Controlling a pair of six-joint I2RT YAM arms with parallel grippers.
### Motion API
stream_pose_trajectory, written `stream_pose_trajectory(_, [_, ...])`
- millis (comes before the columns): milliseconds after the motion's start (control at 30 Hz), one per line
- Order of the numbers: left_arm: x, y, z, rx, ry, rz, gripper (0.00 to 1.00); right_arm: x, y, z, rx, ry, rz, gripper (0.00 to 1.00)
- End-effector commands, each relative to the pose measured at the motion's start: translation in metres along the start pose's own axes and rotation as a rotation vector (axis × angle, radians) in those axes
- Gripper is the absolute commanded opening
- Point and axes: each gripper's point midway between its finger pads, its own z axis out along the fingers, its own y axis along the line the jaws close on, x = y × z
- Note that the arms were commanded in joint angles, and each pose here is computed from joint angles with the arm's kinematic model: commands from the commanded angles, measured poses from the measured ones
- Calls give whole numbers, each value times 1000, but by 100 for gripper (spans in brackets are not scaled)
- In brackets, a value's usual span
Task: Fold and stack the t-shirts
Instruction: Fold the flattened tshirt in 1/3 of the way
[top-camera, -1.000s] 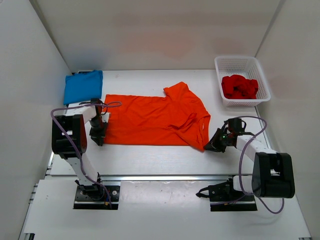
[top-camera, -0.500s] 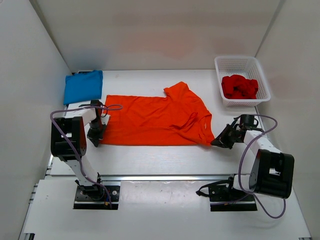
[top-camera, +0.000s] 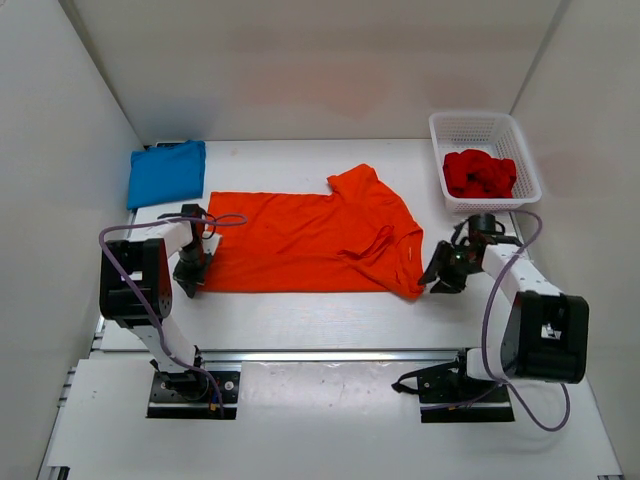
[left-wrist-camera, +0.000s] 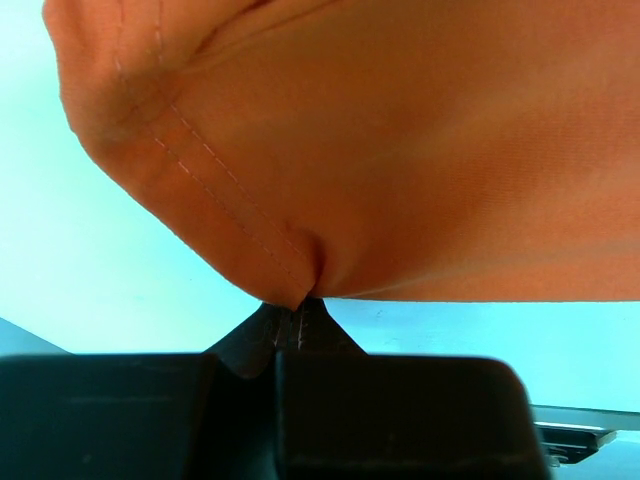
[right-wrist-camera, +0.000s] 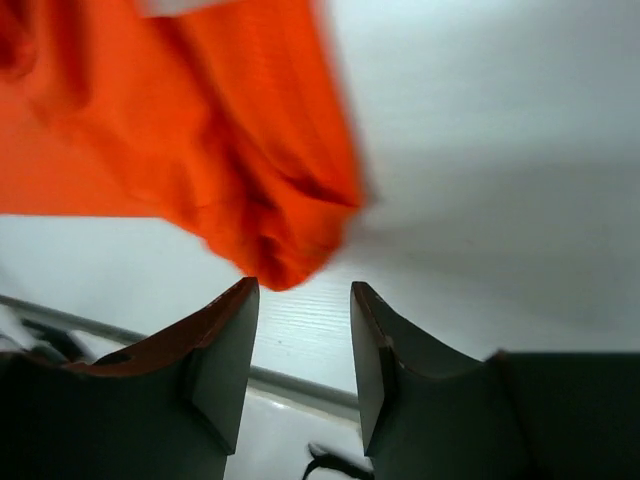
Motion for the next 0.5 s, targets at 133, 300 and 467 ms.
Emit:
stream_pose_trajectory(133, [-1,-6,-2,16,-36,-4,0,-7,50,-10,132,-189,-486,44])
stream_pose_trajectory(300, [-5,-3,-4,9,-39,-5,0,-12,39,-4,180,-169,-511,43])
stream_pose_trajectory(467, [-10,-2,-5,10,-46,-13,0,3,54,13,146,-87,-589,40])
